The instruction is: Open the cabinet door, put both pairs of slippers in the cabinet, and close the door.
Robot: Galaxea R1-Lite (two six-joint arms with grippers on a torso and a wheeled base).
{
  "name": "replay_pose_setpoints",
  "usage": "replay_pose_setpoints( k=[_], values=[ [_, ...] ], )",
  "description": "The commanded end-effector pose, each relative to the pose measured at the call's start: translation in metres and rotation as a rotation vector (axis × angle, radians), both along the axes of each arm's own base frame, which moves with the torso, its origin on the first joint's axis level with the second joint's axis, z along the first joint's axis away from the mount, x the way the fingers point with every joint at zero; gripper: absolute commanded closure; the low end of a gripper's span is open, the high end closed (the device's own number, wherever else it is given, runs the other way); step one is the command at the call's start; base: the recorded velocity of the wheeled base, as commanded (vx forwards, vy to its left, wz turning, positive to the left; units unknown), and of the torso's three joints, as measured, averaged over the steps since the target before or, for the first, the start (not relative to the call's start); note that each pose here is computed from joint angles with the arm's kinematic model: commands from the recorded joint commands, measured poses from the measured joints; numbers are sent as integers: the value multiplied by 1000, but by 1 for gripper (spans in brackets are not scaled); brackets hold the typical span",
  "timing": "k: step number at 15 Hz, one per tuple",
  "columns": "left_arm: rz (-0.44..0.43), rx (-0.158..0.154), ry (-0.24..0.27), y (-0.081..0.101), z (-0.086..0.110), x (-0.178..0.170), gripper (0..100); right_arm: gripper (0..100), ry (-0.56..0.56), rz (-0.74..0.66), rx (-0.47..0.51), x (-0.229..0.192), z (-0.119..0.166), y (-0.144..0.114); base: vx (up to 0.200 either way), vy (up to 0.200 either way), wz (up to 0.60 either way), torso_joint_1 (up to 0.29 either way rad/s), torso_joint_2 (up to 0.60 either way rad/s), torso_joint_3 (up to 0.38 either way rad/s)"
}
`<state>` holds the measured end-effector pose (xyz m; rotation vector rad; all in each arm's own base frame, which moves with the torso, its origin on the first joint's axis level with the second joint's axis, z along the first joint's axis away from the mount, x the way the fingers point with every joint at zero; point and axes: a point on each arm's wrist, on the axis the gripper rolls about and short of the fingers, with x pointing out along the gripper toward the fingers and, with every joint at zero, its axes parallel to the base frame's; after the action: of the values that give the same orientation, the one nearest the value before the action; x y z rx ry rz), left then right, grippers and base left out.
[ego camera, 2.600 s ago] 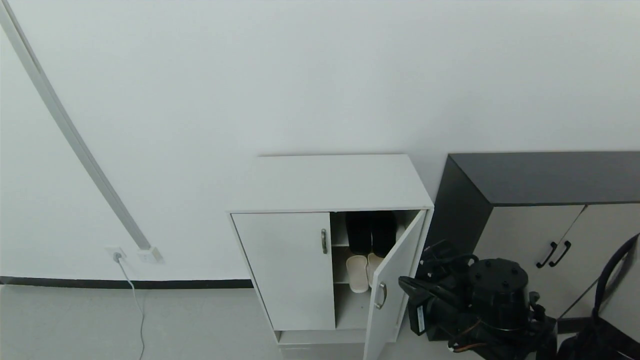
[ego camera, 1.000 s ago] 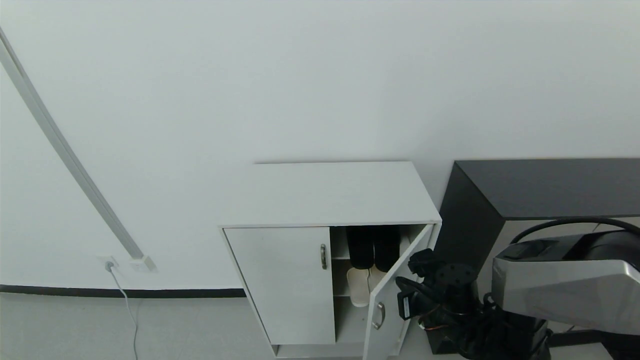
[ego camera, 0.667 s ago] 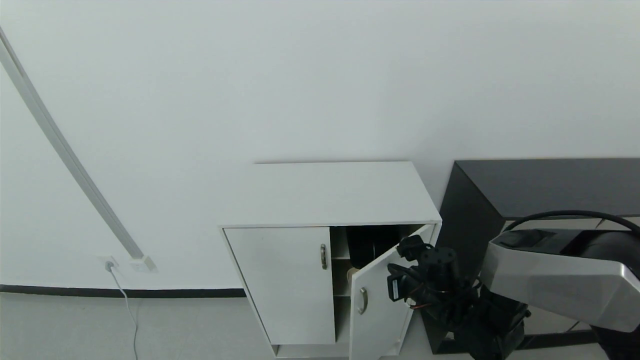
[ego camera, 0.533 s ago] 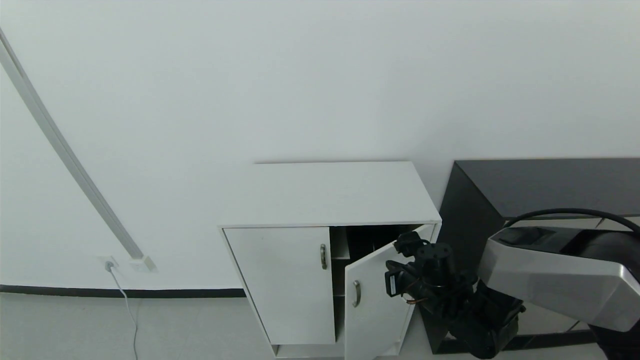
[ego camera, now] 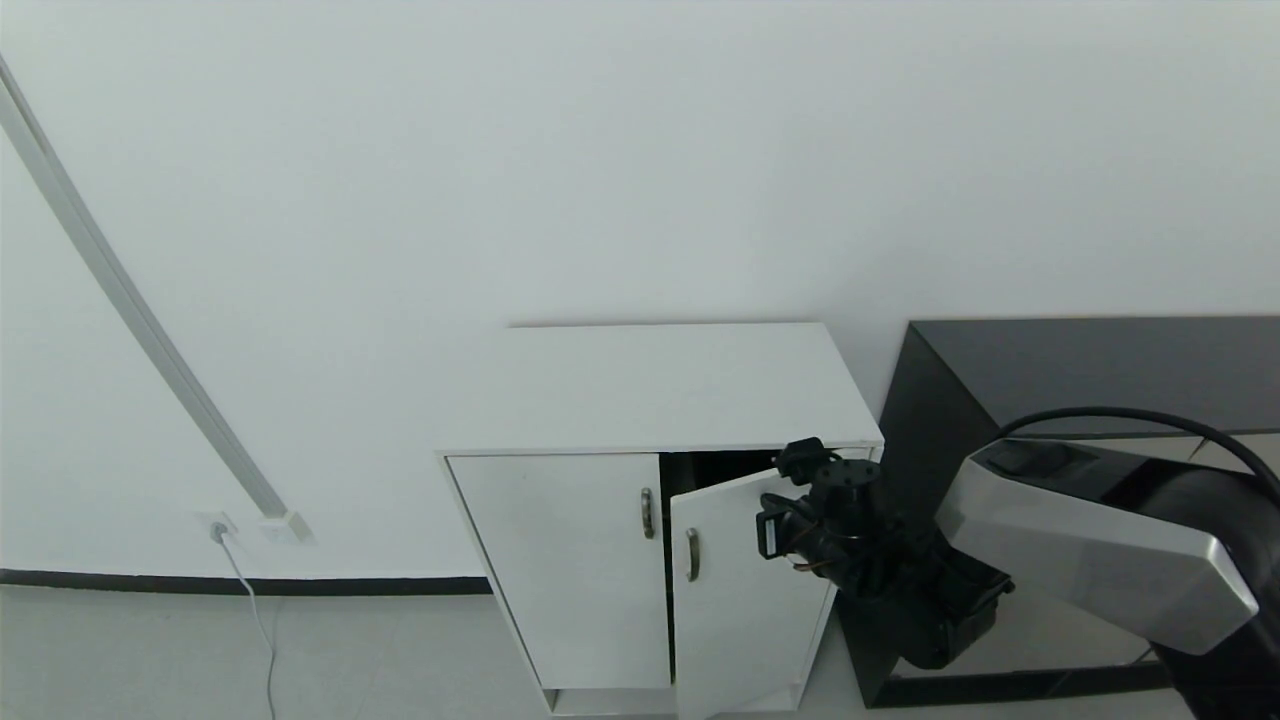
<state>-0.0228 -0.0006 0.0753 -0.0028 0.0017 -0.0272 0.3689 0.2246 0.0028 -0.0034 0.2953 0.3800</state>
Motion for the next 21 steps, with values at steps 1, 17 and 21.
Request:
replay_pose_setpoints(
  k=[1, 17, 21],
  values=[
    [0, 0, 0, 0, 0, 0, 100, 100, -1, -8, 0, 5, -1, -1, 0, 0, 0, 0, 0, 0],
    [0, -2, 0, 0, 0, 0, 100, 100, -14, -39, 9, 35, 4, 2, 0, 0, 0, 0, 0, 0],
    [0, -2, 0, 0, 0, 0, 100, 100, -10, -39, 7, 37, 4, 3, 0, 0, 0, 0, 0, 0]
  ],
)
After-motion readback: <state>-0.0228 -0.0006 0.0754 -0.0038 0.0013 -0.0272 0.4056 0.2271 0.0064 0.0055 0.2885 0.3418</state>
